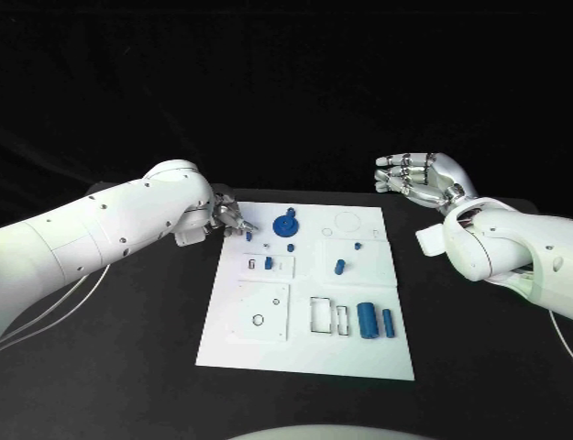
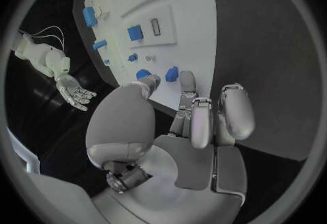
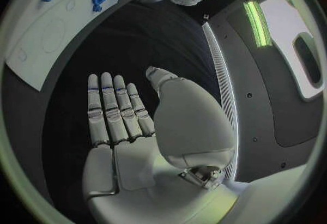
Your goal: Assemble the parts on the task board
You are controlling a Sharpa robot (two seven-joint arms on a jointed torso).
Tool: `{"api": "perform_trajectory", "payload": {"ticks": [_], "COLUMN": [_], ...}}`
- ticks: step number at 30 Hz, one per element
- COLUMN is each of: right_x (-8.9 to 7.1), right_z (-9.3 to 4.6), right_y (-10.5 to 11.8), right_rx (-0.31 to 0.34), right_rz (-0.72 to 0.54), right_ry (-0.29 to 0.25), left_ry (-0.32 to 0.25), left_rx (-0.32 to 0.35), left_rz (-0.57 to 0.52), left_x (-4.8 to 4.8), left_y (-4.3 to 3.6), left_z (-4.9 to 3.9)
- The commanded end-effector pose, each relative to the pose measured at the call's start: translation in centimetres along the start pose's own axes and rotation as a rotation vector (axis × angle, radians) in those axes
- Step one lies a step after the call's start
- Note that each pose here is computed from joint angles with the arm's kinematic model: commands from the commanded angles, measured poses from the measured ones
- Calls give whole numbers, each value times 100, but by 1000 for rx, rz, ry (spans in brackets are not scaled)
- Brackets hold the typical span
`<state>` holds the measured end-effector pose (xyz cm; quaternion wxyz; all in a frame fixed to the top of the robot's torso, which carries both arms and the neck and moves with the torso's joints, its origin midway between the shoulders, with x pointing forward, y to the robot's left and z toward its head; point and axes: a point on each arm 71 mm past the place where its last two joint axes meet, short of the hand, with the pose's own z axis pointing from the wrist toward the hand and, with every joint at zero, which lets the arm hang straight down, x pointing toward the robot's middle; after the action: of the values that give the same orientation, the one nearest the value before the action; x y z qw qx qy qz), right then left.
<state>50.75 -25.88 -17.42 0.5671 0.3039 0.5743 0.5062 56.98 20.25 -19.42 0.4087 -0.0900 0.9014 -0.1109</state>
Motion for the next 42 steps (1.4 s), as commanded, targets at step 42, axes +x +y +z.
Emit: {"api": "perform_trajectory", "payload": {"ticks": [42], "right_x": [35], "right_z": [-1], "right_y": [-18], "right_rx": [-4], "right_rz": [3], "right_ry": [16], "left_ry": [5], "left_rx": [30], "left_rz": [-88], "left_x": [27], "left_y": [-52], "left_z": [10]}}
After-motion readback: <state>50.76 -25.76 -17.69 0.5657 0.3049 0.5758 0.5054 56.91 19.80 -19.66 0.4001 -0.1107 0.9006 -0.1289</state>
